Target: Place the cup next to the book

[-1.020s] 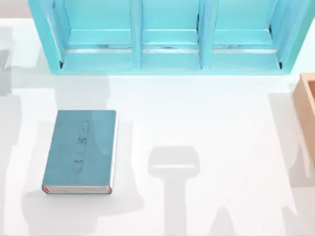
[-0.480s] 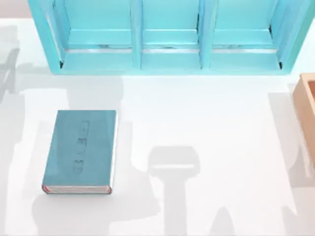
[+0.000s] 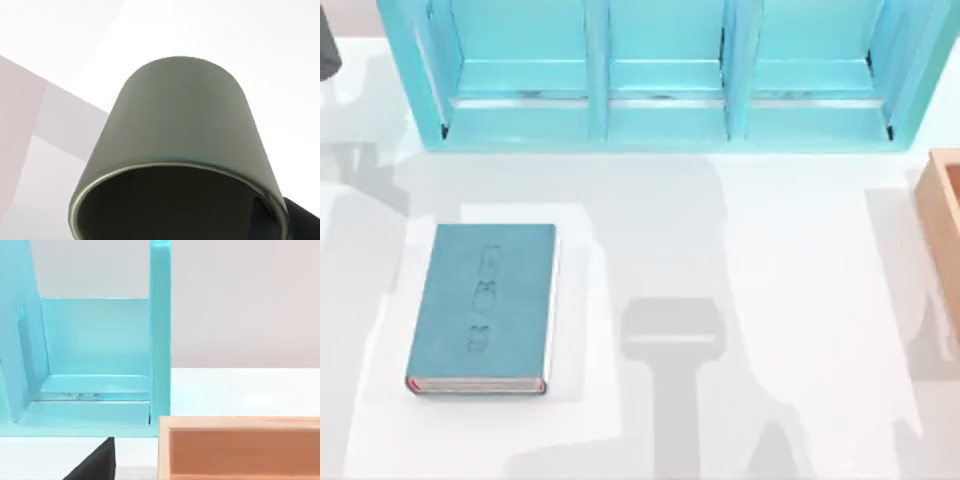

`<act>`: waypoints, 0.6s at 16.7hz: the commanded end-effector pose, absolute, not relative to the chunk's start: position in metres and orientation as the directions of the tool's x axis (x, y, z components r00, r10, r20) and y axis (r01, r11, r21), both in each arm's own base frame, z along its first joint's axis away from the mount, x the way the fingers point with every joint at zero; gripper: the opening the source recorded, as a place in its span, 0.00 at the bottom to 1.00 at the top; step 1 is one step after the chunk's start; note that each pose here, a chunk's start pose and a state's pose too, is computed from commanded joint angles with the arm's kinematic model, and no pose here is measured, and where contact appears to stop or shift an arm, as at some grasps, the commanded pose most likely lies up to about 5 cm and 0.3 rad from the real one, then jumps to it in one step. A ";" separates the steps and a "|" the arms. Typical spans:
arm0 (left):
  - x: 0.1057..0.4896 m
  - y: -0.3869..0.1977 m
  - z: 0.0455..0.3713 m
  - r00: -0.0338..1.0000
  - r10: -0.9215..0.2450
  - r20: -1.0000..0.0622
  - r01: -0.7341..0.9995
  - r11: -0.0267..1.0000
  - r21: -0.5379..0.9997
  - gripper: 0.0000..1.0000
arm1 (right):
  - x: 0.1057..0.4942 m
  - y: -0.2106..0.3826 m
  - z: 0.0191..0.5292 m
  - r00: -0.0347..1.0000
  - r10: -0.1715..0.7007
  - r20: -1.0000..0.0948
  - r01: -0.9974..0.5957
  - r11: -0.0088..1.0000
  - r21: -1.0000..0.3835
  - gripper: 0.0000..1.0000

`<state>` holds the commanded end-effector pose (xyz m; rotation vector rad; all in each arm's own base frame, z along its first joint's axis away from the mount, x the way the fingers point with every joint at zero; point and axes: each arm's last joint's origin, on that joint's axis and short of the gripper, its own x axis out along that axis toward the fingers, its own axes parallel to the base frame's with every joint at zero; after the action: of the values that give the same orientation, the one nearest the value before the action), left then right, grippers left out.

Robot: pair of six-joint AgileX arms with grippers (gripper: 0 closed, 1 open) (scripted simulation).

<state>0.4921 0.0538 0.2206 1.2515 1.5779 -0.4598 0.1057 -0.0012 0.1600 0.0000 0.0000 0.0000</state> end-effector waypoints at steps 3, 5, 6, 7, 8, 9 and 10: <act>0.464 0.021 0.229 -0.008 0.382 -0.924 0.754 0.609 0.245 0.00 | 0.106 -0.001 0.160 1.000 0.000 0.000 0.000 1.000 0.000 1.00; 0.442 0.001 0.233 -0.072 0.313 -0.947 0.637 0.745 0.198 0.00 | 0.106 -0.001 0.160 1.000 0.000 0.000 0.000 1.000 0.000 1.00; 0.429 -0.008 0.236 -0.104 0.281 -0.954 0.568 0.804 0.175 0.00 | 0.106 -0.001 0.160 1.000 0.000 0.000 0.000 1.000 0.000 1.00; 0.416 -0.017 0.239 -0.135 0.250 -0.959 0.494 0.855 0.154 0.00 | 0.106 -0.001 0.160 1.000 0.000 0.000 0.000 1.000 0.000 1.00; 0.404 -0.025 0.242 -0.163 0.222 -0.961 0.420 0.897 0.136 0.00 | 0.106 -0.001 0.160 1.000 0.000 0.000 0.000 1.000 0.000 1.00; 0.391 -0.032 0.245 -0.189 0.195 -0.962 0.348 0.930 0.120 0.00 | 0.106 -0.001 0.160 1.000 0.000 0.000 0.000 1.000 0.000 1.00; 0.378 -0.039 0.249 -0.211 0.171 -0.962 0.280 0.954 0.108 0.00 | 0.106 -0.001 0.160 1.000 0.000 0.000 0.000 1.000 0.000 1.00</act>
<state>0.3782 -0.0385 0.2487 0.3350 1.7929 -0.1027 0.1057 -0.0012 0.1600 0.0000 0.0000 0.0000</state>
